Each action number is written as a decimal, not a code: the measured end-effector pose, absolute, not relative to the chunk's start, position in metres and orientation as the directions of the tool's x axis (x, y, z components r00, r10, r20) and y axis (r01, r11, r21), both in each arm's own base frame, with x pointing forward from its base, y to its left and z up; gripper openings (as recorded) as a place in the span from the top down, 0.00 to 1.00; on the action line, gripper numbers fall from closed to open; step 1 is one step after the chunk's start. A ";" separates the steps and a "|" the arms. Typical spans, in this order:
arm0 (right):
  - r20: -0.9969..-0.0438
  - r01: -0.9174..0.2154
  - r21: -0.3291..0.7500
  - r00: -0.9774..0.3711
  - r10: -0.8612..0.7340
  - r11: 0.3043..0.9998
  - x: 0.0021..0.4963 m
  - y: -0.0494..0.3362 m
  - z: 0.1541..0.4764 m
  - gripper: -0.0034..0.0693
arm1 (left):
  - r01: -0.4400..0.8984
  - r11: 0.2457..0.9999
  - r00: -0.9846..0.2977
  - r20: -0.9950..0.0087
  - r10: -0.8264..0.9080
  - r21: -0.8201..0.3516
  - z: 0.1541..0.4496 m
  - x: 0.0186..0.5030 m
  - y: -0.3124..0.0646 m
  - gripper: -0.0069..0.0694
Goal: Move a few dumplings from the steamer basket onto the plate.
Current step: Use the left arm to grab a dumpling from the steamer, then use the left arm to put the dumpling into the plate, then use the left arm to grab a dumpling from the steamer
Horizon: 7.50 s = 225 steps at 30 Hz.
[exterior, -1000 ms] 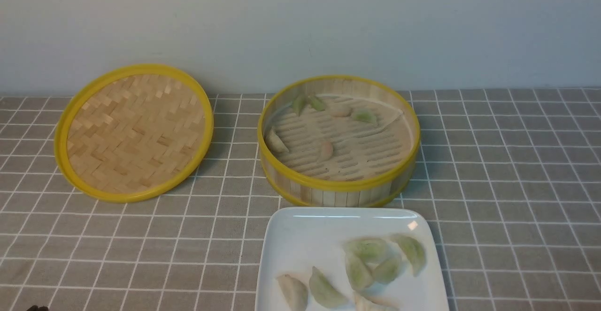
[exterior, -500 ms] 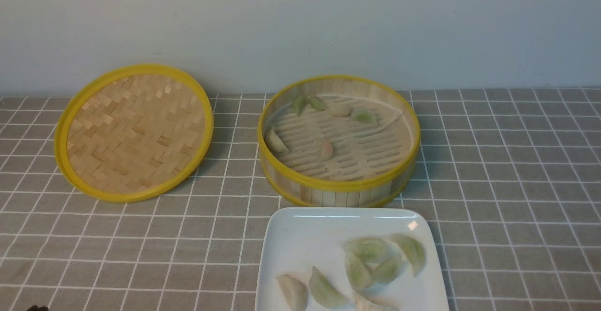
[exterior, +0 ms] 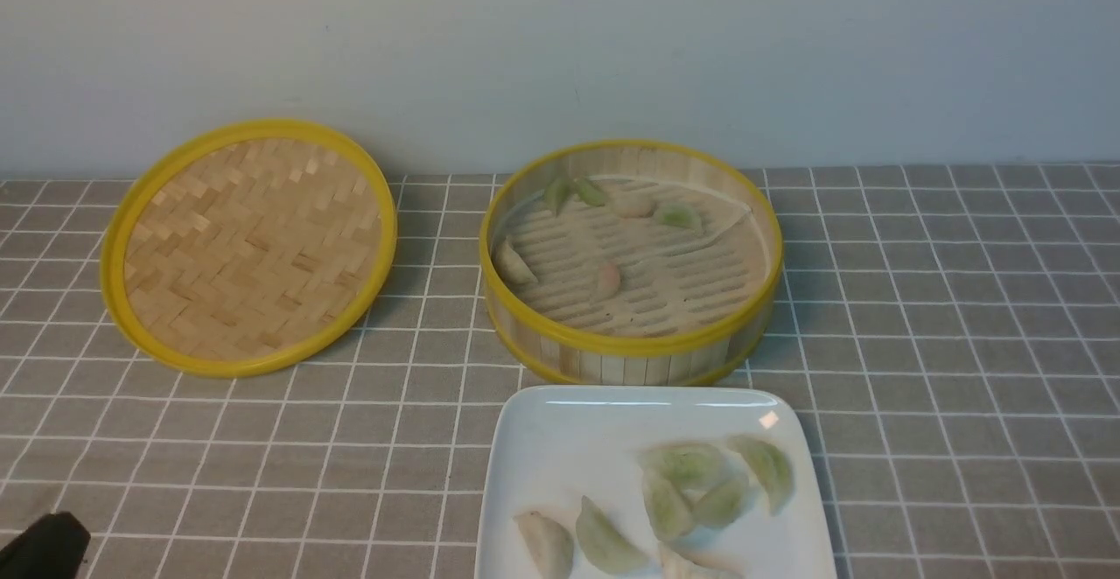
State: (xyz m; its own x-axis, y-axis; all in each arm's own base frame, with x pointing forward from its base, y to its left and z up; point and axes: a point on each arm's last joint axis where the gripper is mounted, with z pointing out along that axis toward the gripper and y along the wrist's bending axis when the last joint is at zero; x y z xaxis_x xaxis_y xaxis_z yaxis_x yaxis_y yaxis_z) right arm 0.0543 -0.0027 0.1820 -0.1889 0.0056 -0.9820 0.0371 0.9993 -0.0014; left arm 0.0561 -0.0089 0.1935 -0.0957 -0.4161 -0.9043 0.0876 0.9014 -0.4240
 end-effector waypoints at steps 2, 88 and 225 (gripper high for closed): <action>-0.982 0.037 -0.001 -0.189 0.006 0.999 0.054 -0.003 0.182 0.97 | 0.088 0.851 -0.026 -0.855 -0.518 -0.519 0.200 0.056 -0.006 0.92; -0.982 0.037 -0.001 -0.189 0.006 0.999 0.054 -0.003 0.182 0.97 | 0.670 0.717 -0.656 -0.298 0.693 0.193 0.188 0.472 -0.224 0.31; -0.982 0.037 -0.002 -0.189 0.005 0.999 0.054 -0.003 0.182 0.97 | 0.551 0.832 -0.797 -0.339 0.501 -0.066 0.194 0.455 -0.266 0.69</action>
State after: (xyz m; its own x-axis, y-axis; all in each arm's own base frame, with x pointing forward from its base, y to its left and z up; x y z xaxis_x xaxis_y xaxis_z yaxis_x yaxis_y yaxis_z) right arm 0.0543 -0.0027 0.1820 -0.1890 0.0050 -0.9820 0.0375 0.9993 -0.0021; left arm 0.4550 -0.2656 0.1938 -0.7966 0.5009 -0.3385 0.5512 0.8317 -0.0664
